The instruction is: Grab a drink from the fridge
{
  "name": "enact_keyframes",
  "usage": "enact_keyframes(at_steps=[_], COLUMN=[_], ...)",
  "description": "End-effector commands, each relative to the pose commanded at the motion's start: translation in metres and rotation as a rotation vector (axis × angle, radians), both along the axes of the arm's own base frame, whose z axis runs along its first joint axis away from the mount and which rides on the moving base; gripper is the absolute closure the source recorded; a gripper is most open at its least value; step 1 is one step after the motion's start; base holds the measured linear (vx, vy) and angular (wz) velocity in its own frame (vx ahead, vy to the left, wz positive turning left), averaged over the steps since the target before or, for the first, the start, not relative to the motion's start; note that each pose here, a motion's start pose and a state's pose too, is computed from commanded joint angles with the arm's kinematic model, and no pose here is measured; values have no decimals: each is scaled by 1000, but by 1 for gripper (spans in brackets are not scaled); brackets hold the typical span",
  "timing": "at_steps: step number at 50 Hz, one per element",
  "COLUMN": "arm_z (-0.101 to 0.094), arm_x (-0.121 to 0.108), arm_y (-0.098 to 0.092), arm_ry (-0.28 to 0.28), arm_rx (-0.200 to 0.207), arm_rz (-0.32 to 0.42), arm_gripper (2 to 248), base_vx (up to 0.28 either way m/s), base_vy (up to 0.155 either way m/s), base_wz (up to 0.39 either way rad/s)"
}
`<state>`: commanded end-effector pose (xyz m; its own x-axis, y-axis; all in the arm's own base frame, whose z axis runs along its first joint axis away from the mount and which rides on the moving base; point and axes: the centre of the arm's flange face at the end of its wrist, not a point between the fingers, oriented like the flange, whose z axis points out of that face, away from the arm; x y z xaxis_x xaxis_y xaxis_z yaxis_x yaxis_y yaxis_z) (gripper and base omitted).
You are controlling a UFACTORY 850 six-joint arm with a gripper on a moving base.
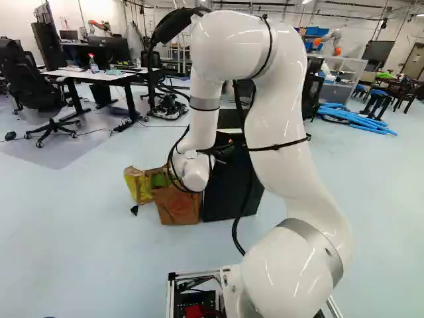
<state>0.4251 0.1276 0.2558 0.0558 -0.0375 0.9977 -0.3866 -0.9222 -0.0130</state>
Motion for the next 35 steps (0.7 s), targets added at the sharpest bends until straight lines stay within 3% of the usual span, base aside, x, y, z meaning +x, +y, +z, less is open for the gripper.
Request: enact_keyframes(at_steps=[35], arm_z=[-1], arm_x=[-7], arm_y=[15], arm_ry=[-5], arm_rx=[5], arm_rz=[-76], arm_gripper=[3], base_vx=[0], base_vy=[0], base_wz=[0])
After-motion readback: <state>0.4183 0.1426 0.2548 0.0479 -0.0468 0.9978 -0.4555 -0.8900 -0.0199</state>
